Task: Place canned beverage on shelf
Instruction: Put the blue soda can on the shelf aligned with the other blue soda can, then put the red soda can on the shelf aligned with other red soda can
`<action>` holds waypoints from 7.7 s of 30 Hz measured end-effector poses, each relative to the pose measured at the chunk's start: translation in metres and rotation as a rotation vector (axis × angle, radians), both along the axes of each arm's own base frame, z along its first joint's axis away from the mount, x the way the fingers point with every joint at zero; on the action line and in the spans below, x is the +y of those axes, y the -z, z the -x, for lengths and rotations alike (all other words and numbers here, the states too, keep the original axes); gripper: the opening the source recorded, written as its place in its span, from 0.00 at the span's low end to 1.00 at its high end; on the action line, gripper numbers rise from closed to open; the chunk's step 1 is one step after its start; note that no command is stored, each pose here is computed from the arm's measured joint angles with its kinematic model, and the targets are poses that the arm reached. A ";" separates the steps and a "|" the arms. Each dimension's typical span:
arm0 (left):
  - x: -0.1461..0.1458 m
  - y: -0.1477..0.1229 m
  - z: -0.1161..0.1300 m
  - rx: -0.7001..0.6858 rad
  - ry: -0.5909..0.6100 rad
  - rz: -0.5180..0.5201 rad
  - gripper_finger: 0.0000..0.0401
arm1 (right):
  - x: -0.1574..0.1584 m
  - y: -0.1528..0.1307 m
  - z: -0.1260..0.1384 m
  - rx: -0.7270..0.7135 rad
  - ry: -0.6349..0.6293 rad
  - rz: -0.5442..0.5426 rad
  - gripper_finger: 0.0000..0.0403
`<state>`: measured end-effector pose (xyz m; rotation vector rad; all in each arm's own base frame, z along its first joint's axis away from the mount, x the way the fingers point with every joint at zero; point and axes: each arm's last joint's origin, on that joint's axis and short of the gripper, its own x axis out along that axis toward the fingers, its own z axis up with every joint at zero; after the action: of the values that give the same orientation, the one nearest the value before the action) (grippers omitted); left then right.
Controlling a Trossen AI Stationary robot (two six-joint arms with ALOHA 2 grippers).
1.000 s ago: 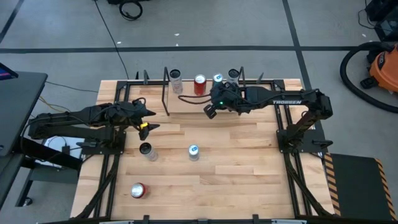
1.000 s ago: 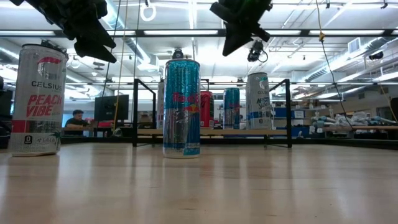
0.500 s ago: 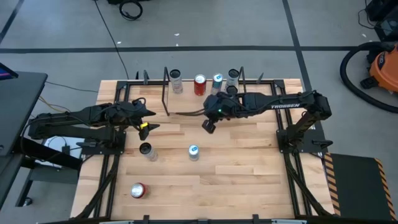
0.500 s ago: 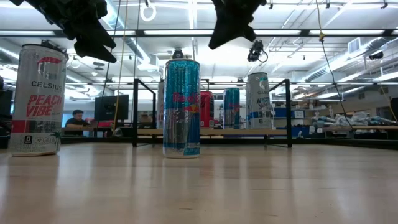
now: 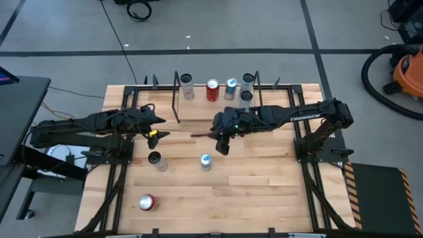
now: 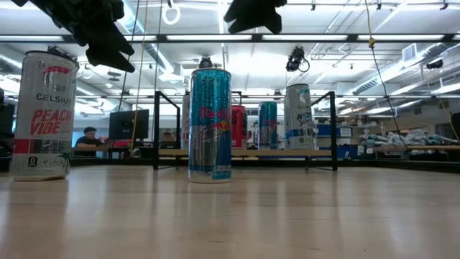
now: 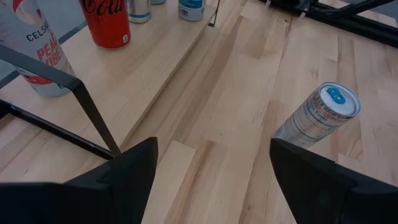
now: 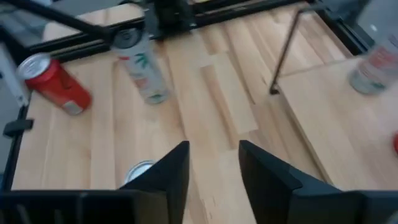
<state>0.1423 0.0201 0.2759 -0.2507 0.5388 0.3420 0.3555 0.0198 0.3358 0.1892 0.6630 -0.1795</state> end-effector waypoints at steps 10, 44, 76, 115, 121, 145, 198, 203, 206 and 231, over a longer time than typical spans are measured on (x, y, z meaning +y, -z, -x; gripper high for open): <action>0.000 -0.001 -0.001 -0.018 0.000 -0.001 0.78 | 0.024 -0.003 -0.003 -0.051 -0.110 0.081 0.53; 0.000 -0.003 -0.002 -0.036 -0.001 -0.003 0.78 | 0.032 0.069 -0.039 0.175 -0.366 0.035 0.87; 0.000 -0.007 -0.004 -0.065 0.032 -0.061 0.78 | 0.046 0.104 -0.054 0.234 -0.393 0.077 0.86; 0.000 -0.007 -0.004 -0.065 0.030 -0.058 0.78 | -0.054 -0.018 0.035 0.126 -0.016 0.217 0.61; 0.000 -0.007 -0.004 -0.065 0.030 -0.058 0.78 | -0.098 -0.030 0.054 0.110 0.057 0.240 0.61; 0.000 -0.006 -0.004 -0.063 0.029 -0.058 0.78 | -0.157 0.033 0.042 0.290 0.102 0.065 0.61; 0.001 -0.007 -0.004 -0.070 0.031 -0.061 0.78 | -0.155 -0.006 0.038 0.155 0.074 0.019 0.73; 0.001 -0.007 -0.004 -0.074 0.030 -0.061 0.78 | -0.135 -0.007 0.030 0.129 -0.030 -0.021 0.73; 0.001 -0.008 -0.005 -0.083 0.026 -0.053 0.78 | -0.125 -0.010 0.024 0.096 -0.068 -0.013 0.73; 0.001 -0.018 -0.009 -0.204 0.019 -0.039 0.78 | -0.079 -0.023 0.002 -0.100 -0.297 -0.027 0.73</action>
<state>0.1514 0.0214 0.2940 -0.2396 0.3329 0.3040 0.3534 -0.0594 0.3589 0.1227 0.5867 0.1231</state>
